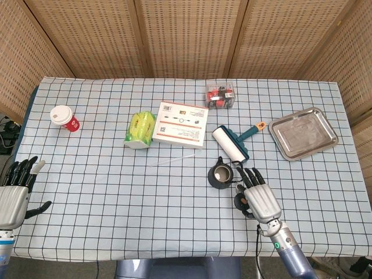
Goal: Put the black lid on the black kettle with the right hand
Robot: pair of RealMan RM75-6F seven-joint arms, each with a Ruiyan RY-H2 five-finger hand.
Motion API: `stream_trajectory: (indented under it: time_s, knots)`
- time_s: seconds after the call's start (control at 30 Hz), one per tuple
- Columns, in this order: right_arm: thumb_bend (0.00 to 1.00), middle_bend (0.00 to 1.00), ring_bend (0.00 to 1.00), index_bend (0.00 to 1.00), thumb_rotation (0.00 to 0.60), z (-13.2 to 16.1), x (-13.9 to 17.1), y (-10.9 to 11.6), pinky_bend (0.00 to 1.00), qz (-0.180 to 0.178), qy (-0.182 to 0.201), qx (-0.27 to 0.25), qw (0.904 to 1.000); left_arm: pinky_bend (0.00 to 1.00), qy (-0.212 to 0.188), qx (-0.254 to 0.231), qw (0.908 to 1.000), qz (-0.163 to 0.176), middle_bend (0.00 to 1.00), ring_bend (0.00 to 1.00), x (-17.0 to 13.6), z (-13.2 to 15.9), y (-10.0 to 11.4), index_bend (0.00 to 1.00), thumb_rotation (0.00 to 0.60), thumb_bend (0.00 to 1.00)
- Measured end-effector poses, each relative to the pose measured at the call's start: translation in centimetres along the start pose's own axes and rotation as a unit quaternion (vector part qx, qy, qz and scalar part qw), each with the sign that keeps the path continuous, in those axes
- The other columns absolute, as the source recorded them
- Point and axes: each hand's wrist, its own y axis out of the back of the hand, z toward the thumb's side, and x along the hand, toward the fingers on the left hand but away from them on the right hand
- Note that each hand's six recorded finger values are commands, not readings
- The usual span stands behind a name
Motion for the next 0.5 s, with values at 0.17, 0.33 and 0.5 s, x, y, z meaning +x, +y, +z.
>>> stream_trajectory:
  time_s: [0.17, 0.33, 0.5]
  knots:
    - [0.38, 0.07, 0.0, 0.53, 0.6, 0.3, -1.2, 2.0, 0.0, -0.017, -0.002, -0.004, 0.9998, 0.0, 0.004, 0.0, 1.0, -0.003, 0.0, 0.0, 0.2, -0.2, -0.1, 0.0, 0.6, 0.05]
    - [0.38, 0.07, 0.0, 0.53, 0.6, 1.2, -2.5, 2.7, 0.0, -0.019, 0.005, -0.001, 0.9998, 0.0, 0.005, 0.001, 1.0, -0.008, 0.0, 0.0, 0.5, -0.2, -0.3, 0.0, 0.6, 0.05]
    - [0.38, 0.07, 0.0, 0.53, 0.6, 2.8, -4.1, 2.5, 0.0, -0.012, 0.019, -0.01, 0.9997, 0.0, 0.006, 0.004, 0.9998, -0.019, 0.0, 0.0, 0.7, -0.2, -0.7, 0.0, 0.6, 0.05]
